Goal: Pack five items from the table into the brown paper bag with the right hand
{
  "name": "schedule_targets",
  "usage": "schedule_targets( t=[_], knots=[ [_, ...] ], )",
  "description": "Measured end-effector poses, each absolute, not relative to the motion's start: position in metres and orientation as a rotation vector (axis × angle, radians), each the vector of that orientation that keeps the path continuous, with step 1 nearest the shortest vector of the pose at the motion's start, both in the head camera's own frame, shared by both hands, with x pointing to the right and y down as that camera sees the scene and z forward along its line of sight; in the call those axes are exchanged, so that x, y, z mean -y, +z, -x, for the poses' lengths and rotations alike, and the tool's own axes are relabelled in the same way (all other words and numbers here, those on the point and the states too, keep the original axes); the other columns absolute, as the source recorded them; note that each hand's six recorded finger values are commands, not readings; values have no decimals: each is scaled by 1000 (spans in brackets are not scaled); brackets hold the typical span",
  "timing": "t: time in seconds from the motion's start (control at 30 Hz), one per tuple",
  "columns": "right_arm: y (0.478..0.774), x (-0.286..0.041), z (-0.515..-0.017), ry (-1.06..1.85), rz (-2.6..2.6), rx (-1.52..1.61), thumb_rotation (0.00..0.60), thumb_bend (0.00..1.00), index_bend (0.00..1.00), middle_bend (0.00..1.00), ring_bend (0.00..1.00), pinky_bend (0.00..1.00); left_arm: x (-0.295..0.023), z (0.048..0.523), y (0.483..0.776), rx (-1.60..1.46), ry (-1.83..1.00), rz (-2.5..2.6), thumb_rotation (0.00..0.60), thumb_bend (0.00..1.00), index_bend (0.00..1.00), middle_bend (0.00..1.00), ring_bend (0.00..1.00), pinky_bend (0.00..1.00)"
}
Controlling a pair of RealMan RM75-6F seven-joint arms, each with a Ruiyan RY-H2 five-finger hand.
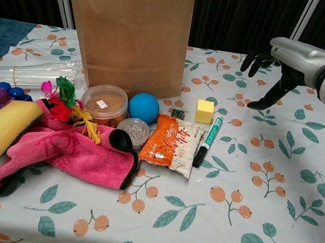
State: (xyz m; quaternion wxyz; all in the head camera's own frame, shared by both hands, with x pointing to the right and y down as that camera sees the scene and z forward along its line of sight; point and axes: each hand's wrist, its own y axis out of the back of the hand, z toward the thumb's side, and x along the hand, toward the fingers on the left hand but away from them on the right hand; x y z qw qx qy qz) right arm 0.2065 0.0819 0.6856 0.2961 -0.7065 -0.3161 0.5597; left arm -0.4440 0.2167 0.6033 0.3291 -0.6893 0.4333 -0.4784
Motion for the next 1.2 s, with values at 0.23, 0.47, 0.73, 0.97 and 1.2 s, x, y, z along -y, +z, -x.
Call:
schedule_targets(
  t=[0.23,0.47,0.73,0.97,1.2],
  knots=[
    [719,-77,-180,1501,1876,853,600,132,313,325,211,188,-217,451,600,-1145,-1258,1789,600,57,111,100,62,158],
    [739,-75,-159,1508,1875,840,600,150,330,336,221,198,-217,453,601,-1150,-1263,1790,600,58,111,100,62,159],
    [754,-74,-151,1554,1889,834,600,165,340,344,229,210,-217,456,601,-1158,-1265,1785,600,57,111,100,62,158],
    [762,-81,-145,1558,1907,803,600,172,363,361,245,225,-217,457,602,-1156,-1267,1785,600,57,111,100,63,158],
    [764,-83,-143,1551,1903,799,600,174,371,365,249,229,-216,458,601,-1161,-1268,1784,600,57,111,100,62,159]
  ],
)
